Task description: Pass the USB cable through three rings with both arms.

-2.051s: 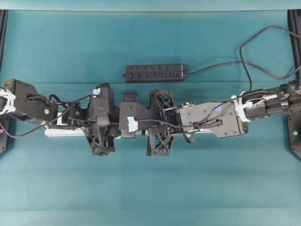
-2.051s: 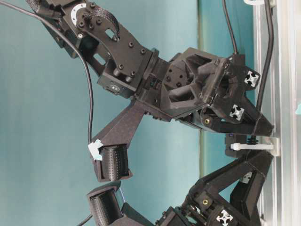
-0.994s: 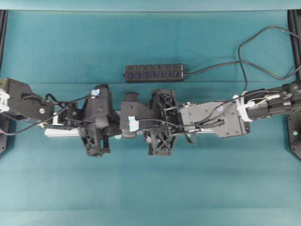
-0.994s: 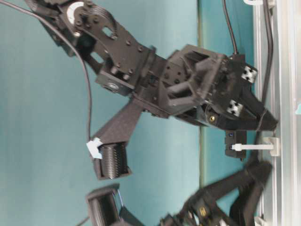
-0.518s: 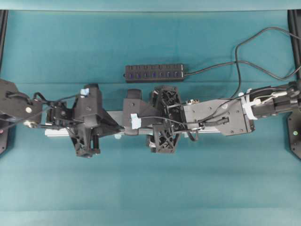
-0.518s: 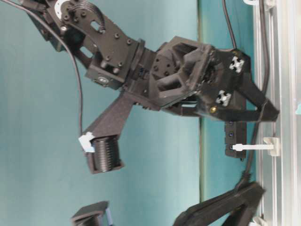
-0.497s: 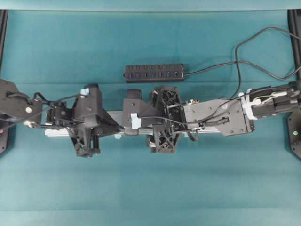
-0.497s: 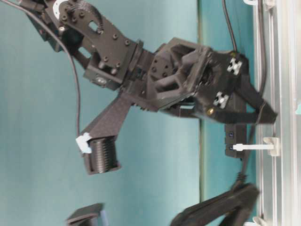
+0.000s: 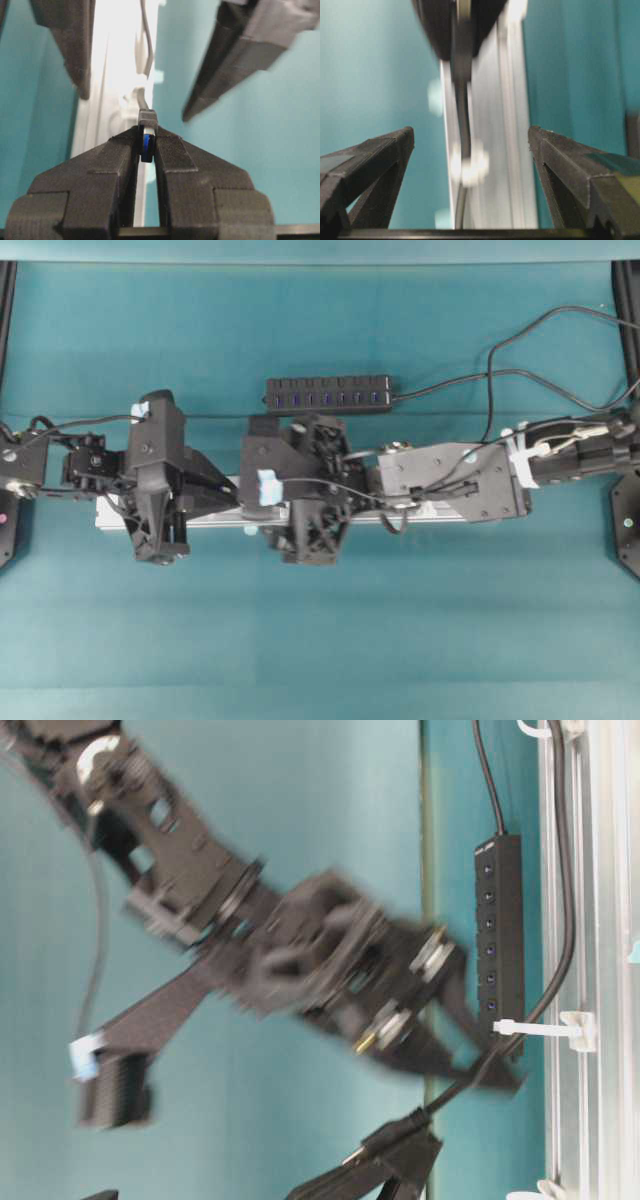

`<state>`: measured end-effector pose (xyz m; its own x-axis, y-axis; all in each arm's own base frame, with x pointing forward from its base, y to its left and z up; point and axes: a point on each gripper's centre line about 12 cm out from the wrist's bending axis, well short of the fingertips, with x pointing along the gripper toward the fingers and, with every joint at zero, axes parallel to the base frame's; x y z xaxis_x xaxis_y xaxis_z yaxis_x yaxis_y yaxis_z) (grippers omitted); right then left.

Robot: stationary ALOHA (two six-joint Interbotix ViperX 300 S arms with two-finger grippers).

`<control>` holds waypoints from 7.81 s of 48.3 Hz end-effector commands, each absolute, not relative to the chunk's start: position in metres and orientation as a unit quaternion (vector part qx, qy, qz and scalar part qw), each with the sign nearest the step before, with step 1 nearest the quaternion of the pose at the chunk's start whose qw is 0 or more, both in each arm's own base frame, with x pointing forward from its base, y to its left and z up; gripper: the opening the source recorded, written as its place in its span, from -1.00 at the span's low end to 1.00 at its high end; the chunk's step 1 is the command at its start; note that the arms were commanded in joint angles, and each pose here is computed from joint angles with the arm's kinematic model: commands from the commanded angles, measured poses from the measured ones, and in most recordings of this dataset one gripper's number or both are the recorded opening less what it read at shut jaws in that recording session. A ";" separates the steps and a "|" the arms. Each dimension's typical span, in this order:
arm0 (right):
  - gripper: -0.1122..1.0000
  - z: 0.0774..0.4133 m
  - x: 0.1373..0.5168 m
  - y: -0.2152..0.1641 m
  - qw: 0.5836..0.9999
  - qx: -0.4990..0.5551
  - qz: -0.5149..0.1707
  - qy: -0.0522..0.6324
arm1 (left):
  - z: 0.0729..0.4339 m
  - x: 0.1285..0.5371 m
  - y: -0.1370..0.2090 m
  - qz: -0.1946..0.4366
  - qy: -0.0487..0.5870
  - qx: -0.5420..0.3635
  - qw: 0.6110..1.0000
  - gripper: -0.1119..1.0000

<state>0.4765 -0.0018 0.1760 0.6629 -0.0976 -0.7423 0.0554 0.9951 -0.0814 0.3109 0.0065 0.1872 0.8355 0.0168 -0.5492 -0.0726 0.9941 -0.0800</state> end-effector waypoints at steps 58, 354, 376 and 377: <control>-0.94 0.192 0.490 0.000 0.916 -0.042 -0.039 0.396 | 0.215 0.286 0.005 0.022 0.256 -0.053 0.965 -0.56; -0.95 0.125 0.546 -0.016 0.827 -0.133 -0.031 0.545 | 0.116 0.258 0.033 0.060 0.255 -0.022 0.965 -0.23; -0.95 0.126 0.546 -0.016 0.827 -0.133 -0.032 0.545 | 0.112 0.268 0.026 0.051 0.261 -0.043 0.963 -0.23; -0.95 0.126 0.546 -0.016 0.827 -0.134 -0.032 0.544 | 0.113 0.267 0.026 0.052 0.257 -0.045 0.964 -0.23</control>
